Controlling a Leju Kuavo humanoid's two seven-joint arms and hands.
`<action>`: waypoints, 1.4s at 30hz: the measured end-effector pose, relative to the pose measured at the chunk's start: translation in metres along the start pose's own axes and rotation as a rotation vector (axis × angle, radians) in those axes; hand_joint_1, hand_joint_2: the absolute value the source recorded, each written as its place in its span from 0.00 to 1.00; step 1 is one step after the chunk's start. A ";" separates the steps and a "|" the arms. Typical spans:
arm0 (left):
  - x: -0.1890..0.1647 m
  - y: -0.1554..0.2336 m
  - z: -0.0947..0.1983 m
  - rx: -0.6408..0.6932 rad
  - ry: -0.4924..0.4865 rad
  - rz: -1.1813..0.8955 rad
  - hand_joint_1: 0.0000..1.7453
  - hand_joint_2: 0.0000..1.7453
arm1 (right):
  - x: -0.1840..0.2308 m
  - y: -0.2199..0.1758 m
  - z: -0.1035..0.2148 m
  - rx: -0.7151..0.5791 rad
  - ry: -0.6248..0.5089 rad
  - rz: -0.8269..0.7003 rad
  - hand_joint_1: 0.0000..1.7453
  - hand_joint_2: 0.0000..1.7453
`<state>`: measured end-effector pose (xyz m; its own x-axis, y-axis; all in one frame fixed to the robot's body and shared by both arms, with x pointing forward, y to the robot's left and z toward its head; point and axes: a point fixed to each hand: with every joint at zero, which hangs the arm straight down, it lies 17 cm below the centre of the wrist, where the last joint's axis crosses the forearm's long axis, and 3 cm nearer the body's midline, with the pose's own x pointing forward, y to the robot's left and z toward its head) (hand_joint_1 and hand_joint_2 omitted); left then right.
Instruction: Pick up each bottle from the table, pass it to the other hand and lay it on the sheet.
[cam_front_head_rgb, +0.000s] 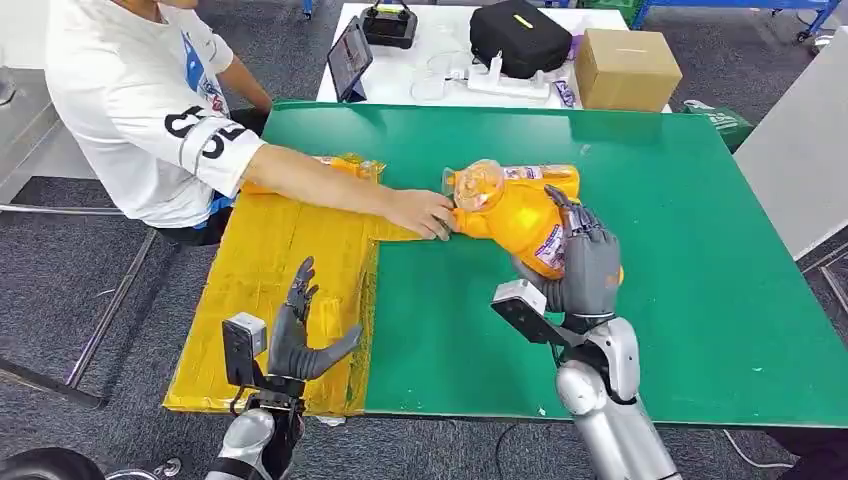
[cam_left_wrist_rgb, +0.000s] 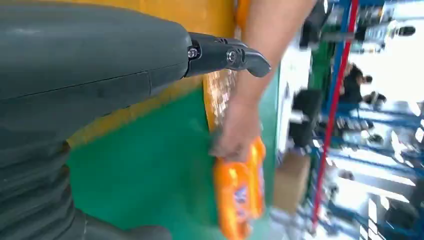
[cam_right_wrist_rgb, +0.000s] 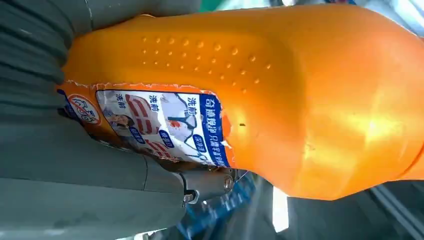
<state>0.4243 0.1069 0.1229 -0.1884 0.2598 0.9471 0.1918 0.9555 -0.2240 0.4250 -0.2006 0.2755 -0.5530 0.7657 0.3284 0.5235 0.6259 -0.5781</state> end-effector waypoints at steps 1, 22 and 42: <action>0.000 -0.007 0.000 -0.025 0.008 0.041 0.00 1.00 | 0.006 -0.008 -0.001 -0.037 -0.026 0.005 1.00 1.00; 0.034 -0.088 0.017 -0.332 0.005 0.400 0.00 1.00 | 0.084 0.105 0.081 0.160 0.076 -0.488 1.00 1.00; 0.031 -0.104 0.019 -0.372 -0.011 0.280 0.00 1.00 | 0.134 0.166 0.081 0.340 0.079 -0.647 1.00 1.00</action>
<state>0.3801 0.0183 0.1715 -0.0904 0.5042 0.8589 0.5690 0.7339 -0.3710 0.3851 -0.0061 0.1633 -0.6281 0.2748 0.7280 -0.1293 0.8857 -0.4460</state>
